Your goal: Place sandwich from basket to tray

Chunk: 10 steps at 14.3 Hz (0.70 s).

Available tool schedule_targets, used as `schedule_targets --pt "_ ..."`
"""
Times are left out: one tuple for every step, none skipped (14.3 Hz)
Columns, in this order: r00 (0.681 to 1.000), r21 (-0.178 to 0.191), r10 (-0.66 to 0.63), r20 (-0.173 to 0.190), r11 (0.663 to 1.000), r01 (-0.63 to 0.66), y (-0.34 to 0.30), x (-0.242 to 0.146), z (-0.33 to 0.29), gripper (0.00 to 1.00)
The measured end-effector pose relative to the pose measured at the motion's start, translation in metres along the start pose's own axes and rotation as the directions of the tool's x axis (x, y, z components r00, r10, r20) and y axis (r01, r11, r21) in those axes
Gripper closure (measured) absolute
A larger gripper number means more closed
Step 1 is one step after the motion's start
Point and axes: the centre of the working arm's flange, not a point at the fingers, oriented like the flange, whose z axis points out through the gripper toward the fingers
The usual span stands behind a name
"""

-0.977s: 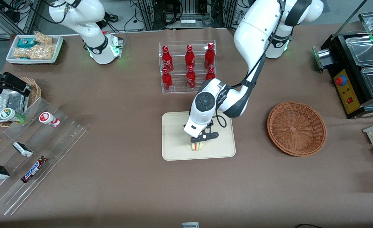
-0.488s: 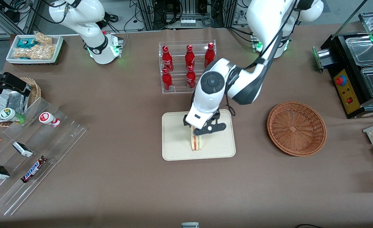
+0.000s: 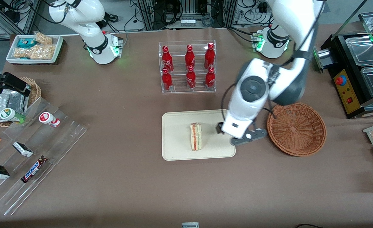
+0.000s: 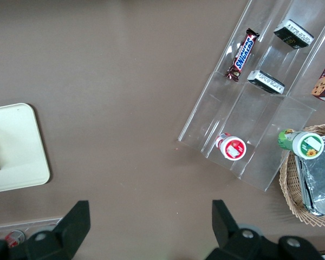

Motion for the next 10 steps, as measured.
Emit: schedule_targets --pt "1.0 0.004 0.004 0.008 1.0 -0.004 -0.022 0.011 -0.001 0.0" --pt "1.0 0.008 0.007 0.018 1.0 -0.007 -0.045 0.02 -0.005 0.0" --pt "1.0 0.01 0.011 0.027 1.0 -0.012 -0.068 0.028 -0.01 0.0" --pt "0.999 0.013 0.02 0.039 1.0 -0.021 -0.091 0.035 -0.017 0.0" --pt "0.998 0.015 0.034 0.051 0.999 -0.035 -0.113 0.041 -0.024 0.0" --pt "0.997 0.015 0.053 0.063 0.998 -0.054 -0.135 0.046 -0.033 0.0" --pt "0.995 0.012 0.071 0.07 0.997 -0.072 -0.156 0.052 -0.041 0.0" --pt "0.993 0.007 0.09 0.075 0.996 -0.091 -0.175 0.056 -0.05 0.0" --pt "0.991 0.003 0.111 0.081 0.994 -0.112 -0.193 0.058 -0.06 0.0" --pt "0.987 0.0 0.133 0.087 0.991 -0.134 -0.207 0.058 -0.069 0.0"
